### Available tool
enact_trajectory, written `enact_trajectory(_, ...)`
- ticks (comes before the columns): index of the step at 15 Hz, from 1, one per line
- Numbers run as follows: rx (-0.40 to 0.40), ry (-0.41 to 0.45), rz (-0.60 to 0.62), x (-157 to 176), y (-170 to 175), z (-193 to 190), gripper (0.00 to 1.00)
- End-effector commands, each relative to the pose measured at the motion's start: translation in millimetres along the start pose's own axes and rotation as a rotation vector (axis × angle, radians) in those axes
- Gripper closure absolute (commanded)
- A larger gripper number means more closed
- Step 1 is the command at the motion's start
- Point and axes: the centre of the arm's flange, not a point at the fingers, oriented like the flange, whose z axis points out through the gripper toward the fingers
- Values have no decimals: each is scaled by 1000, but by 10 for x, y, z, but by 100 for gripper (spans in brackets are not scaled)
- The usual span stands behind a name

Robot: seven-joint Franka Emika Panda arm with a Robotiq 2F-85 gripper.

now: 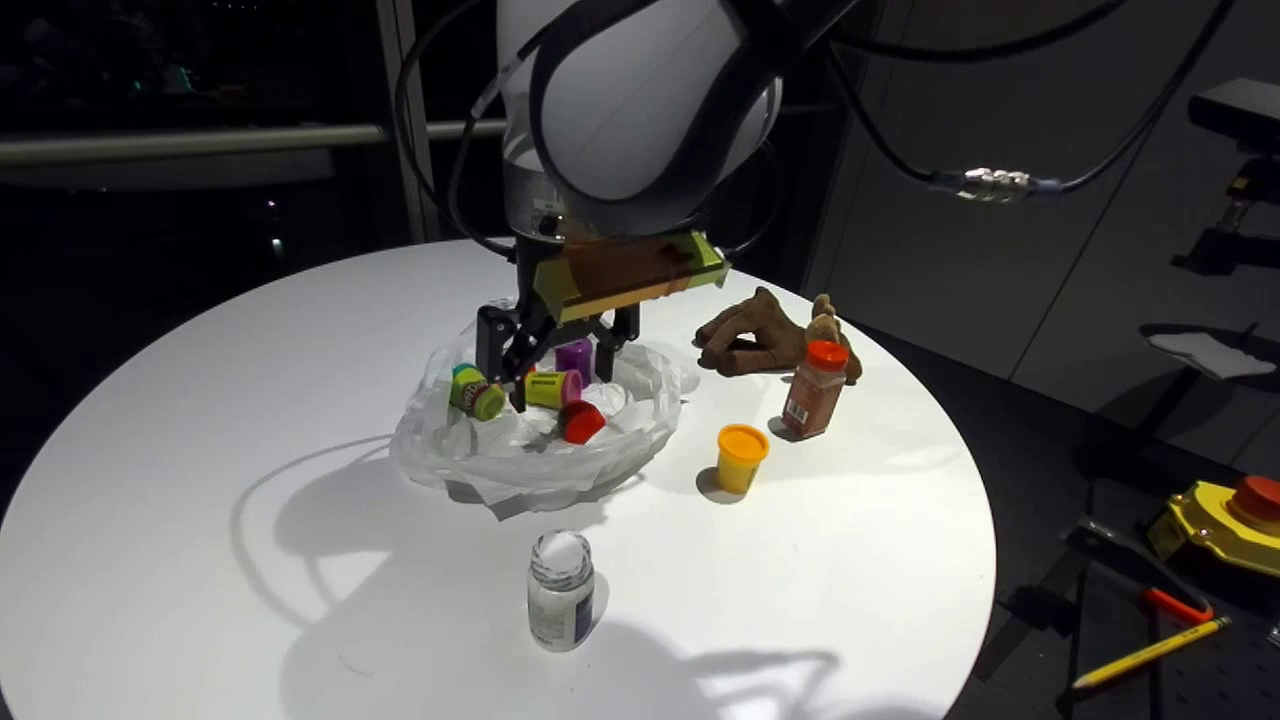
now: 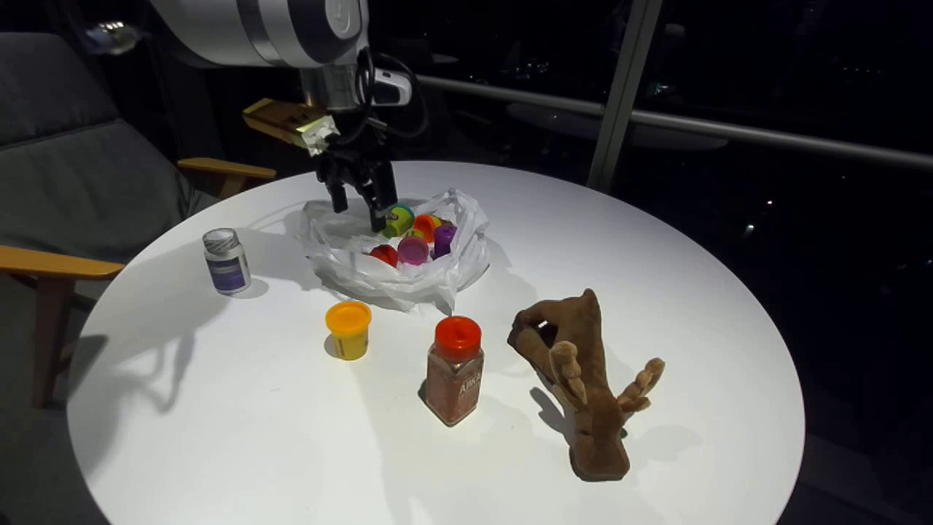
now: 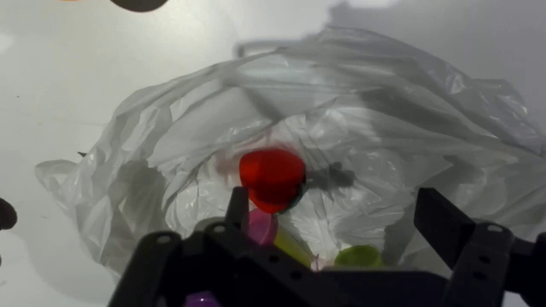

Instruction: Pick up the objects from the plastic bag and put them on the table.

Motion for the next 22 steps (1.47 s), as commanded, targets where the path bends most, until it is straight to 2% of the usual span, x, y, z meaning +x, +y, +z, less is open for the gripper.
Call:
enact_trajectory(1,-12,-58,24,306,-115,236,0)
enact_trajectory(7,-81,-107,56,429,3,457,0)
enact_trajectory(11,-100,-132,77,545,91,579,0)
enact_trajectory(12,-100,-145,80,554,103,604,25)
enact_trajectory(13,-105,-152,81,566,115,631,26)
enact_trajectory(14,-107,-157,83,585,126,656,32)
enact_trajectory(17,-109,-163,91,596,159,644,58)
enact_trajectory(19,-104,-151,104,587,189,537,72)
enact_trajectory(22,-89,-115,136,579,269,299,72)
